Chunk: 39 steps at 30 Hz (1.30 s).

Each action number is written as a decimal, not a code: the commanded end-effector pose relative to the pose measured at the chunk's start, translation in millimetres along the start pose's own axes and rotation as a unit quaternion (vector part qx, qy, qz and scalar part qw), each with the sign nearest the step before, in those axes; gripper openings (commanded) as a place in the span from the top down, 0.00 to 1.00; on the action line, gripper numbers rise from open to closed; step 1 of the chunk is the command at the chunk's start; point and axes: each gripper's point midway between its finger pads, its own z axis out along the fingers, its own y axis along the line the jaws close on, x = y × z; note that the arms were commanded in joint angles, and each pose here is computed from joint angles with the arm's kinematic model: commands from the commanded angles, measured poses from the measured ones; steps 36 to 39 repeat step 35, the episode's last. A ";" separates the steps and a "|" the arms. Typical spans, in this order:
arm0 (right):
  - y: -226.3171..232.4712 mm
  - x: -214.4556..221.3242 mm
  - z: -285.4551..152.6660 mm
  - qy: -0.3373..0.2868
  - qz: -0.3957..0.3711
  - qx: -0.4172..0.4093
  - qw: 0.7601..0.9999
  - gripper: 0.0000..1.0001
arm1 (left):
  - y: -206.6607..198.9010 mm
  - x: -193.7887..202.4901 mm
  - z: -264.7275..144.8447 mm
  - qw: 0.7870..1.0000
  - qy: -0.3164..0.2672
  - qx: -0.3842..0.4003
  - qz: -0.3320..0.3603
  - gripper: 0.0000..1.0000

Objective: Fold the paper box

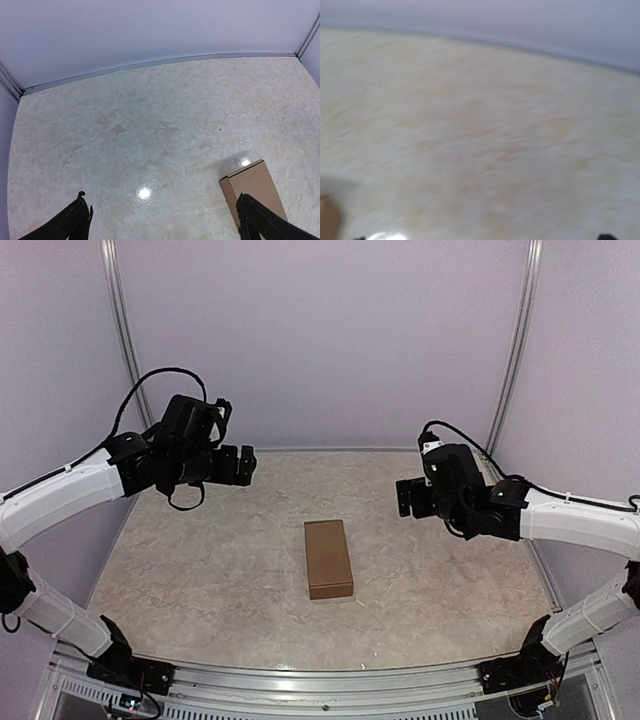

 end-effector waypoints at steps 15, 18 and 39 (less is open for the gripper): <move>-93.5 -35.2 -63.8 -0.043 -0.081 0.177 0.980 0.00 | 109.1 -29.9 -93.6 0.989 -0.075 -0.118 -0.055 0.01; -97.5 -38.7 -72.3 -0.051 -0.082 0.172 0.980 0.00 | 118.1 -26.2 -101.1 0.986 -0.085 -0.137 -0.036 0.01; -105.9 -38.8 -91.2 -0.103 -0.057 0.143 0.983 0.00 | 110.4 -0.1 -104.0 0.988 -0.103 -0.119 -0.004 0.01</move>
